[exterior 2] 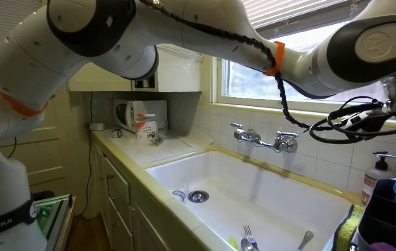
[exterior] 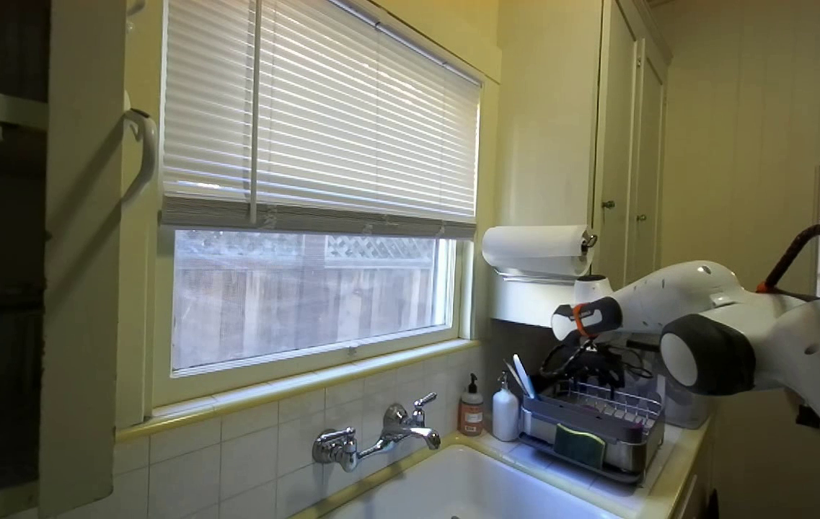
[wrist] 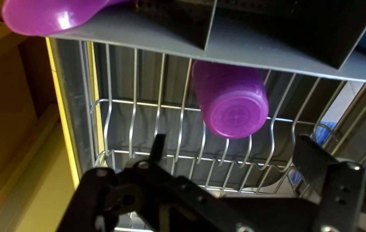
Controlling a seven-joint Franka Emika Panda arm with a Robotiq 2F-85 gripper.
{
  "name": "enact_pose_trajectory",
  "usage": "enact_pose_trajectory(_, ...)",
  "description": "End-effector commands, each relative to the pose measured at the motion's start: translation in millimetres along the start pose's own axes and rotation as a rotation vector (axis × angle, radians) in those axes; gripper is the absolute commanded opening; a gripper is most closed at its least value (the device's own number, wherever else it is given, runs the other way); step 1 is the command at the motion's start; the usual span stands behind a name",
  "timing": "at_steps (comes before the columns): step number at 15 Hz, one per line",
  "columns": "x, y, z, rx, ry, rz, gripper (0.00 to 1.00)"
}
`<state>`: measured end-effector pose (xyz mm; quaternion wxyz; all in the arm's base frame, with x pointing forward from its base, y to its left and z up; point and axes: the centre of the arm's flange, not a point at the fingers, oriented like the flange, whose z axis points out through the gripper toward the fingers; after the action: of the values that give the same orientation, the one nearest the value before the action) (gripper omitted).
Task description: Put the purple cup inside the sink.
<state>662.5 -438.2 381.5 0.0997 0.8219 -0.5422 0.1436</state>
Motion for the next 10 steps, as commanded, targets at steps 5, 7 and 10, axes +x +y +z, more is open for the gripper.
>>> enact_pose_trajectory(5, 8, -3, 17, 0.042, 0.014, 0.034, 1.00)
enact_pose_trajectory(7, 12, -4, 27, 0.050, 0.009, 0.047, 1.00)
enact_pose_trajectory(10, 14, -4, 44, 0.040, -0.020, 0.074, 1.00)
